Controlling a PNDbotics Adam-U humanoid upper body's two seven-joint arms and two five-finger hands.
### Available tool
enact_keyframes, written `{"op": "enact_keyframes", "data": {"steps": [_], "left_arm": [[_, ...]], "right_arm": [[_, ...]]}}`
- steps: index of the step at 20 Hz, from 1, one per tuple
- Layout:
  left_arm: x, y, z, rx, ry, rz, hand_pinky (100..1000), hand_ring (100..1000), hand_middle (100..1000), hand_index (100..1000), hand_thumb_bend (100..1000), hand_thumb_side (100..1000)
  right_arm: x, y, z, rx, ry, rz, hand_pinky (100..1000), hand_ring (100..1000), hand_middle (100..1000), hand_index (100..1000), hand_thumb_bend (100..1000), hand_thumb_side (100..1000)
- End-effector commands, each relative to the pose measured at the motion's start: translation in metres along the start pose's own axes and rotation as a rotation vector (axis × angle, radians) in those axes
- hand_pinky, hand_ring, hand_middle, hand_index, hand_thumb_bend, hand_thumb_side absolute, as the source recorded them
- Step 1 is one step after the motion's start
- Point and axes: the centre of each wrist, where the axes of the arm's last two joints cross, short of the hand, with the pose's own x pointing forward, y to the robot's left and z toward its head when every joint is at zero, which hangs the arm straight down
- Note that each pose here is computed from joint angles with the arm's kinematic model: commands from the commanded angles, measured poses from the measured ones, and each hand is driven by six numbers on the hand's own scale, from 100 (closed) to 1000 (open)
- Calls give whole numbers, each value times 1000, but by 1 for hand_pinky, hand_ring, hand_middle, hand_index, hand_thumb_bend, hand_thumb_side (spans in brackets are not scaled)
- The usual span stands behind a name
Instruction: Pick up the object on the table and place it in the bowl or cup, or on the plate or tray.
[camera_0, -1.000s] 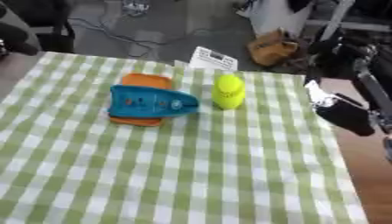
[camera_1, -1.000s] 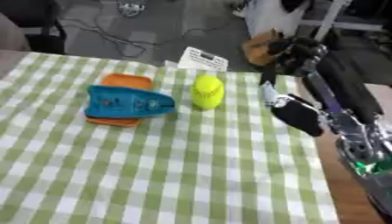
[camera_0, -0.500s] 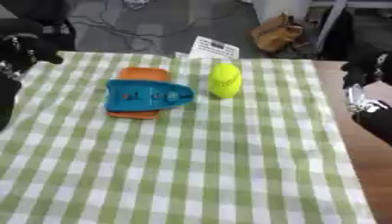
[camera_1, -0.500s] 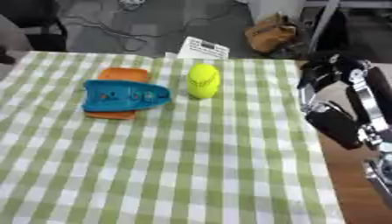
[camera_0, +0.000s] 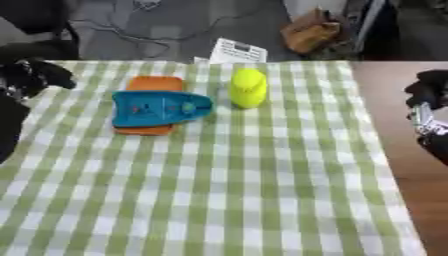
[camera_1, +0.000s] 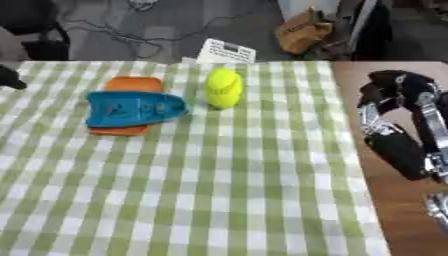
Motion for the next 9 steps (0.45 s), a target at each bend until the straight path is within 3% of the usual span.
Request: {"op": "enact_keyframes", "data": {"steps": [1, 9], "left_arm": [[4, 5, 0, -5, -4, -26, 679, 667, 726, 815, 156, 857], [3, 4, 1, -2, 5, -16, 679, 668, 724, 811, 159, 857]], "right_arm": [[5, -7, -2, -24, -15, 2, 496, 572, 578, 769, 100, 514], [4, -7, -1, -21, -10, 0, 496, 568, 571, 769, 100, 501]]}}
